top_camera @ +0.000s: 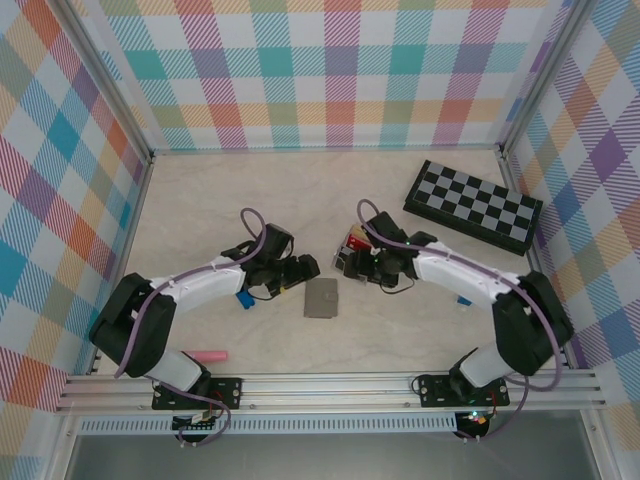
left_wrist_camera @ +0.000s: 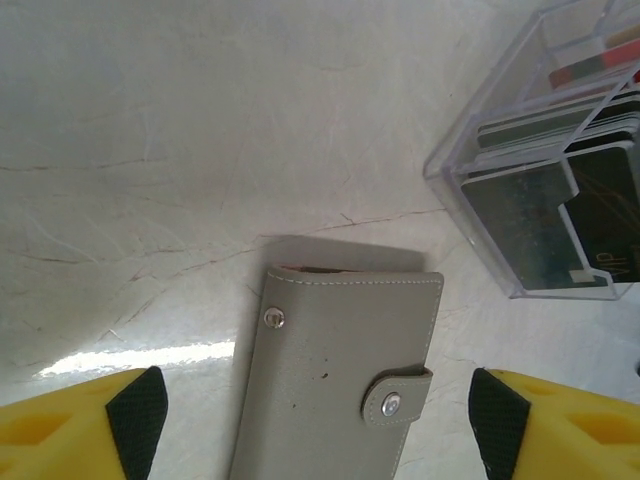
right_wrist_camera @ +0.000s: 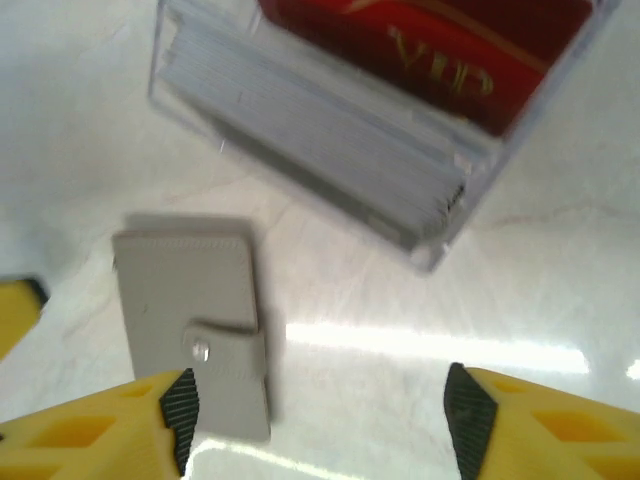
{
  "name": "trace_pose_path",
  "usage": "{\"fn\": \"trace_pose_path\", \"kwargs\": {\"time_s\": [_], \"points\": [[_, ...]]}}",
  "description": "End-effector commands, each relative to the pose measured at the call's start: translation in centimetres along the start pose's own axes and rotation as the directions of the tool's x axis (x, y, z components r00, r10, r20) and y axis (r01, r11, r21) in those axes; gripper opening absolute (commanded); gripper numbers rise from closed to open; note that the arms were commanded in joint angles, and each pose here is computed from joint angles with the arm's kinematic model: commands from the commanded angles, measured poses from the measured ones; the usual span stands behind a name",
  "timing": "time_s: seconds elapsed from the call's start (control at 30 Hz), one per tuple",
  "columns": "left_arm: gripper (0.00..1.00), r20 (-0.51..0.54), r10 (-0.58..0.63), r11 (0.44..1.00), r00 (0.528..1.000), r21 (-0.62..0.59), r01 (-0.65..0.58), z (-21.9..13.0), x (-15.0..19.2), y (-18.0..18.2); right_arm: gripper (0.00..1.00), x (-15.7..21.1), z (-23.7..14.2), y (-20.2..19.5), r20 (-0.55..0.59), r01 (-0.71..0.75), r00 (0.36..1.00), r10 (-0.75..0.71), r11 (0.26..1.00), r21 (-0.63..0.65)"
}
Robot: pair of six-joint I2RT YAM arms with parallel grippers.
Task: Put the credit cards into the card holder
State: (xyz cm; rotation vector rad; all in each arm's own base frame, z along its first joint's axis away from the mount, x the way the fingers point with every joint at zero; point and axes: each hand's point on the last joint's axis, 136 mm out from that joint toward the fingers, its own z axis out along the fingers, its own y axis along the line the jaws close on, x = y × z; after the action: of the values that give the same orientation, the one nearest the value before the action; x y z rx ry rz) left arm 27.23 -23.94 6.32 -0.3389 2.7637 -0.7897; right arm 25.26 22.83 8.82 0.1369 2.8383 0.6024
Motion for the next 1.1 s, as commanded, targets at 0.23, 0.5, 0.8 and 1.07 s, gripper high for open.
{"fn": "trace_pose_path", "kwargs": {"time_s": [0.23,0.5,0.8,1.07], "points": [[0.66,-0.067,0.013,1.000,0.998,0.003,-0.013,1.1,2.4,0.5,0.33,3.5,2.1,4.7,-0.094,-0.046,0.995,0.023,0.967,-0.249],[0.65,-0.040,-0.077,0.997,0.996,0.006,0.077,0.9,2.4,1.4,0.32,4.4,6.7,7.2,-0.156,-0.034,0.988,0.009,0.987,-0.160],[0.60,-0.088,-0.053,0.997,0.995,0.054,0.057,0.9,3.9,1.5,0.27,8.9,8.0,1.1,-0.240,-0.062,0.969,0.065,0.998,0.019],[0.57,-0.153,0.037,0.985,0.987,0.173,-0.010,0.7,5.6,-1.3,0.28,10.6,6.4,-0.8,-0.239,-0.120,0.964,0.114,0.993,-0.012]]}}
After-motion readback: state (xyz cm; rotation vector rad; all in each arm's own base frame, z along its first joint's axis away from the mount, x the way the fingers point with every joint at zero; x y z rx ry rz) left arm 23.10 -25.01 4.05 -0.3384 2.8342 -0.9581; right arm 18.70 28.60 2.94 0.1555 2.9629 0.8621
